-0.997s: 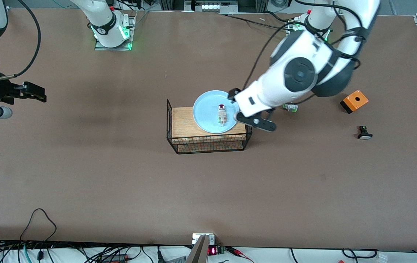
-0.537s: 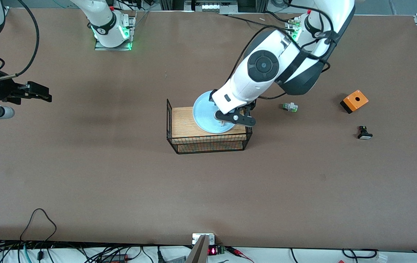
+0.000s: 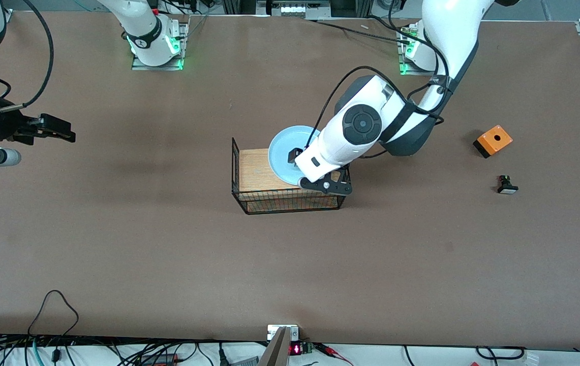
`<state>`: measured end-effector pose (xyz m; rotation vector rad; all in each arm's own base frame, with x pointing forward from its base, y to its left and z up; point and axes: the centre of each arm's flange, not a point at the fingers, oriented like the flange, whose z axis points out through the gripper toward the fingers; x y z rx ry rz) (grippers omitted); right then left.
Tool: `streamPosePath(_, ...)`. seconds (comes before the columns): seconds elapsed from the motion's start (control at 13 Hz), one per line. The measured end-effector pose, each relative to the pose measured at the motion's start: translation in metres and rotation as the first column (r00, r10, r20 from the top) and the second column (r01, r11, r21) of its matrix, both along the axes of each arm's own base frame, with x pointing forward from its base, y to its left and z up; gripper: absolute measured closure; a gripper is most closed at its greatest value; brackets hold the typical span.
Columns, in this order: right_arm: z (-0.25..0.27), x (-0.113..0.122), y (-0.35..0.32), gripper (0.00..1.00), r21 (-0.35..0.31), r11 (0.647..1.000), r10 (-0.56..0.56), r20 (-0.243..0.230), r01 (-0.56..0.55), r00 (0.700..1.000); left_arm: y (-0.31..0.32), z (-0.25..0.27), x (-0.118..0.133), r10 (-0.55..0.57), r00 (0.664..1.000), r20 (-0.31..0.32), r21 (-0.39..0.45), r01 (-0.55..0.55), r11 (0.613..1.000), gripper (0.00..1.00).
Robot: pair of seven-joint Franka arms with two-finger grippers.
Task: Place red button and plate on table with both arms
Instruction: 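Lower the open left gripper over the red button switch block, then close the left gripper on the red button while the right gripper approaches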
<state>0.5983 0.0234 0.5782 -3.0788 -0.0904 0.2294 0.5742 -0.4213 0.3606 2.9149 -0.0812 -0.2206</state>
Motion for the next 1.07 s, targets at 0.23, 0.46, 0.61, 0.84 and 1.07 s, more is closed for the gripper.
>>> streamPosePath(0.23, 0.0, 0.0, 0.006, 0.0, 0.0, 0.994, -0.113, -0.007, 0.113, 0.994, -0.002, -0.007, -0.001, 0.043, 0.999, -0.006, 0.024, -0.043, 0.999, 0.0)
streamPosePath(0.46, -0.001, 0.0, 0.021, 0.0, 0.027, 0.968, -0.25, -0.032, 0.251, 0.968, -0.004, -0.016, -0.004, 0.085, 0.996, -0.027, 0.041, -0.084, 0.996, 0.0)
streamPosePath(0.61, -0.006, 0.001, 0.036, 0.0, 0.026, 0.951, -0.307, -0.048, 0.308, 0.951, -0.005, -0.018, -0.006, 0.108, 0.993, -0.037, 0.052, -0.106, 0.993, 0.0)
streamPosePath(0.84, -0.006, -0.001, 0.063, 0.0, 0.003, 0.919, -0.393, -0.051, 0.394, 0.918, -0.009, -0.023, -0.012, 0.108, 0.993, -0.049, 0.066, -0.105, 0.992, 0.02)
streamPosePath(1.07, -0.005, 0.0, 0.061, 0.0, 0.0, 0.913, -0.407, -0.049, 0.407, 0.912, -0.009, -0.022, -0.013, 0.095, 0.995, -0.037, 0.083, -0.092, 0.992, 0.0)
